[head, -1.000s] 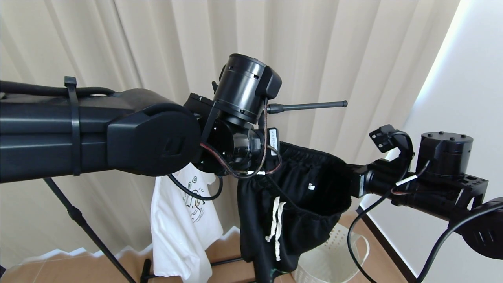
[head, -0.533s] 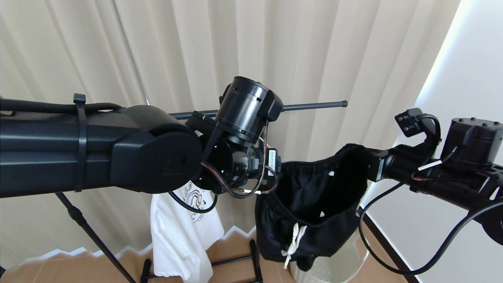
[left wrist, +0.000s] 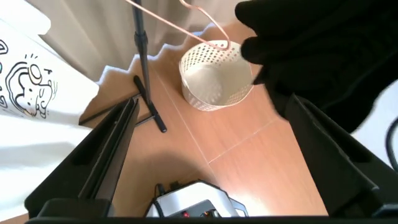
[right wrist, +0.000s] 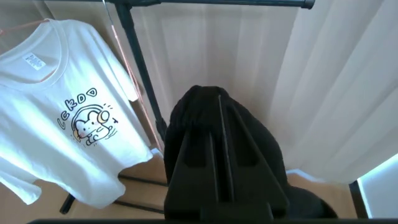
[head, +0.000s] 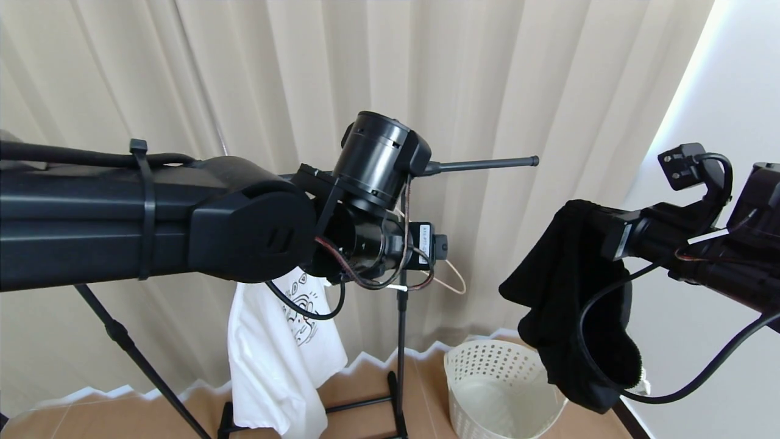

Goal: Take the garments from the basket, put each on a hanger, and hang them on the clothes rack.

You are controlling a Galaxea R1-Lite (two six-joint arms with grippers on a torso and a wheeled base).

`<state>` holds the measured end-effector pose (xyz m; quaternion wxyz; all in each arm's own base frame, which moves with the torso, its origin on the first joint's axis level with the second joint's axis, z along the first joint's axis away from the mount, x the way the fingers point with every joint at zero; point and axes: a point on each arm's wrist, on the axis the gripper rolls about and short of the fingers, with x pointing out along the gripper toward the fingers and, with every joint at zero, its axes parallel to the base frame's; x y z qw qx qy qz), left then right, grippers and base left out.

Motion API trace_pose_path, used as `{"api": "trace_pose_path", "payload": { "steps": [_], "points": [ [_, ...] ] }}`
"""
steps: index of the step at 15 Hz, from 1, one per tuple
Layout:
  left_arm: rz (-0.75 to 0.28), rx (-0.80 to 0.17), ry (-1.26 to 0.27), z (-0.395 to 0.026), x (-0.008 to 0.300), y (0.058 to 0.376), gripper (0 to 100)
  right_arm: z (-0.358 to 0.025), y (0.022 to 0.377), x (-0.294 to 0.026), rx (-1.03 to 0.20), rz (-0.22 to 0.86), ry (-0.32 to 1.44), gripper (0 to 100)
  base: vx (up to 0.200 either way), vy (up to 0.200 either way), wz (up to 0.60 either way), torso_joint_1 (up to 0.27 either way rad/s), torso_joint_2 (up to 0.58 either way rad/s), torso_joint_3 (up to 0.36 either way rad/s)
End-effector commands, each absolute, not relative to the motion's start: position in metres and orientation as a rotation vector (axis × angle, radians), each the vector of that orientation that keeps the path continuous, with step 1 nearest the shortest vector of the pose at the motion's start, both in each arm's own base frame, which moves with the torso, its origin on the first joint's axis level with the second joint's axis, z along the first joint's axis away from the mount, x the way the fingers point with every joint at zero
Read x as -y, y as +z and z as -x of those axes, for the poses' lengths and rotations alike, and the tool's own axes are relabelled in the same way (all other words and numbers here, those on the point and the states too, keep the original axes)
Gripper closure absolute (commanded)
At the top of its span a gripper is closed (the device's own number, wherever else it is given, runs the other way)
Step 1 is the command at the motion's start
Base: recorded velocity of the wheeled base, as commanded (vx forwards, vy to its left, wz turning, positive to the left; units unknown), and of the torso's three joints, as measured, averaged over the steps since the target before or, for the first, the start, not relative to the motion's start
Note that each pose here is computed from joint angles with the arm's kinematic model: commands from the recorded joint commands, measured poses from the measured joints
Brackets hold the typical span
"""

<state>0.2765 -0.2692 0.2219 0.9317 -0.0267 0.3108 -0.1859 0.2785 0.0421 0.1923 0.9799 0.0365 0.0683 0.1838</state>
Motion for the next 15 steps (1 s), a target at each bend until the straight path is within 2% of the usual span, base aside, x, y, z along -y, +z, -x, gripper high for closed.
{"api": "trace_pose_path", "payload": {
  "steps": [1, 4, 7, 13, 15],
  "points": [
    [0.056, -0.646, -0.342, -0.300, 0.275, 0.207, 0, -0.285, 0.190, -0.036, -0.139, -0.075, 0.346, 100, 0.000, 0.000, 0.00, 0.000, 0.00, 0.000],
    [0.065, -0.643, -0.307, -0.323, 0.281, 0.197, 0, -0.286, 0.192, -0.033, -0.131, -0.076, 0.334, 100, 0.000, 0.000, 0.00, 0.000, 0.00, 0.000],
    [0.005, -0.652, -0.247, -0.337, 0.292, 0.185, 0, -0.287, 0.192, -0.033, -0.134, -0.076, 0.336, 100, 0.000, 0.000, 0.00, 0.000, 0.00, 0.000],
    [-0.019, -0.661, -0.237, -0.333, 0.299, 0.185, 0, -0.286, 0.192, -0.033, -0.133, -0.076, 0.336, 100, 0.000, 0.000, 0.00, 0.000, 0.00, 0.000],
    [-0.018, -0.656, -0.224, -0.334, 0.298, 0.185, 0, -0.284, 0.191, -0.033, -0.141, -0.076, 0.336, 100, 0.000, -0.200, 0.00, 0.005, 0.00, 0.002]
  ]
}}
